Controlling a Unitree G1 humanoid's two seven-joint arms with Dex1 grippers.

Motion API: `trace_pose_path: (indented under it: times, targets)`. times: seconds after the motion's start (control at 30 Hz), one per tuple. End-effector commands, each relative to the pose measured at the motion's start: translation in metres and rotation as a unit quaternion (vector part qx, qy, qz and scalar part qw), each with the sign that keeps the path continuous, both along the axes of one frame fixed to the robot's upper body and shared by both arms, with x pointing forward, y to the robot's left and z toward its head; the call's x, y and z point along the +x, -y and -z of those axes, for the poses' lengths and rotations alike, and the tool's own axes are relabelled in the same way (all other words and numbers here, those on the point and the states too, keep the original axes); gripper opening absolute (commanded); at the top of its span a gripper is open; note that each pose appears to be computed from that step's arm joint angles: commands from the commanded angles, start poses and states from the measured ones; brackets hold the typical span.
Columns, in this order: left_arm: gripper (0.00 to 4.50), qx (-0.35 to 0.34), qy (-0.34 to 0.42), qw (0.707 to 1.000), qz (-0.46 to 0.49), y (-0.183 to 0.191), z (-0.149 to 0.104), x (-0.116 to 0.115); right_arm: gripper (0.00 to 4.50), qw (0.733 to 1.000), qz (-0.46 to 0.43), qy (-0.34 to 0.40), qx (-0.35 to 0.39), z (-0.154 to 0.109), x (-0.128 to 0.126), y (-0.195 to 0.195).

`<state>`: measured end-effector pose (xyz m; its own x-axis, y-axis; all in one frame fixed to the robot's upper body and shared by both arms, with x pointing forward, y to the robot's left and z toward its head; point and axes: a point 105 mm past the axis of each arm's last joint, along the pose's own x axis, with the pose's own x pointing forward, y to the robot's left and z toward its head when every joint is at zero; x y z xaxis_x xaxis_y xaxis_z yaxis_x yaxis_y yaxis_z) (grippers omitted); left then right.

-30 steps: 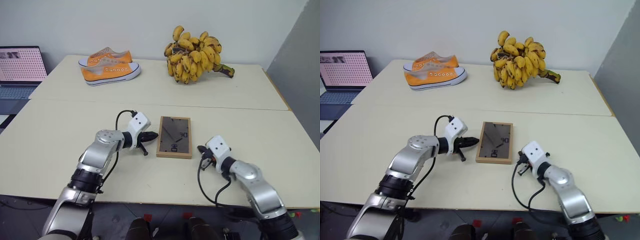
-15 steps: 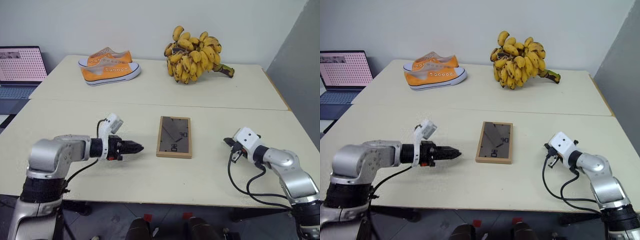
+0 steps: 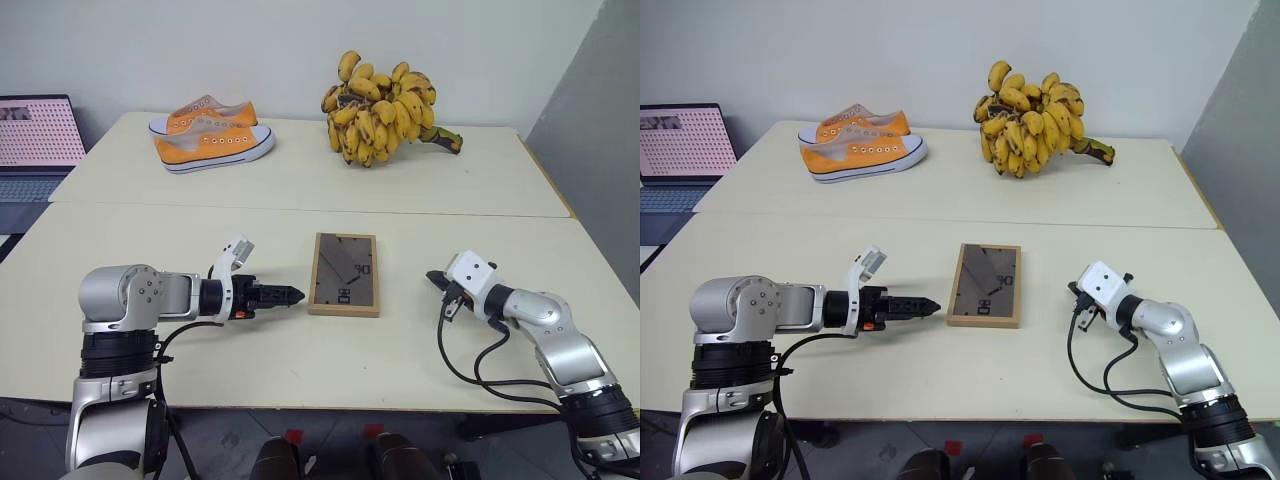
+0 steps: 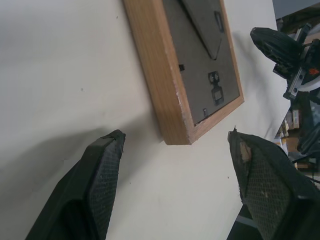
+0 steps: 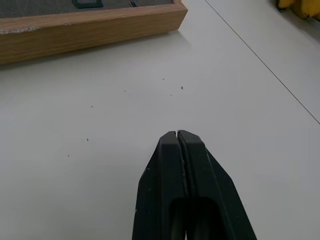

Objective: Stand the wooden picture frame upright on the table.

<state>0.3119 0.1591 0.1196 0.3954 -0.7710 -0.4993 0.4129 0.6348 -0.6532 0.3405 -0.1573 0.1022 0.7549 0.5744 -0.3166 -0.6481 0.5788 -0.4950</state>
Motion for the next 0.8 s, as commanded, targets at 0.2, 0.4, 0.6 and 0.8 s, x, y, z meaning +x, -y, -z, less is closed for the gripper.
trace_pose_path:
  times: [0.2, 0.4, 0.6, 0.8]
  targets:
    - [3.55, -0.022, 0.009, 1.0, -0.011, 0.016, -0.002, 0.019, 0.0, 0.999, -0.035, 0.005, 0.031, 0.006, 0.004, -0.048]
    - [3.55, -0.04, 0.011, 0.999, -0.018, 0.03, 0.002, 0.032, 0.0, 0.998, -0.043, 0.006, 0.051, 0.006, 0.005, -0.071]
    - [3.55, -0.066, 0.0, 0.998, -0.021, 0.042, 0.006, 0.039, 0.0, 0.997, -0.046, 0.012, 0.062, -0.001, 0.006, -0.082]
    - [3.55, -0.075, -0.008, 0.997, -0.014, 0.047, 0.008, 0.036, 0.0, 0.996, -0.049, 0.017, 0.075, -0.007, 0.01, -0.095]
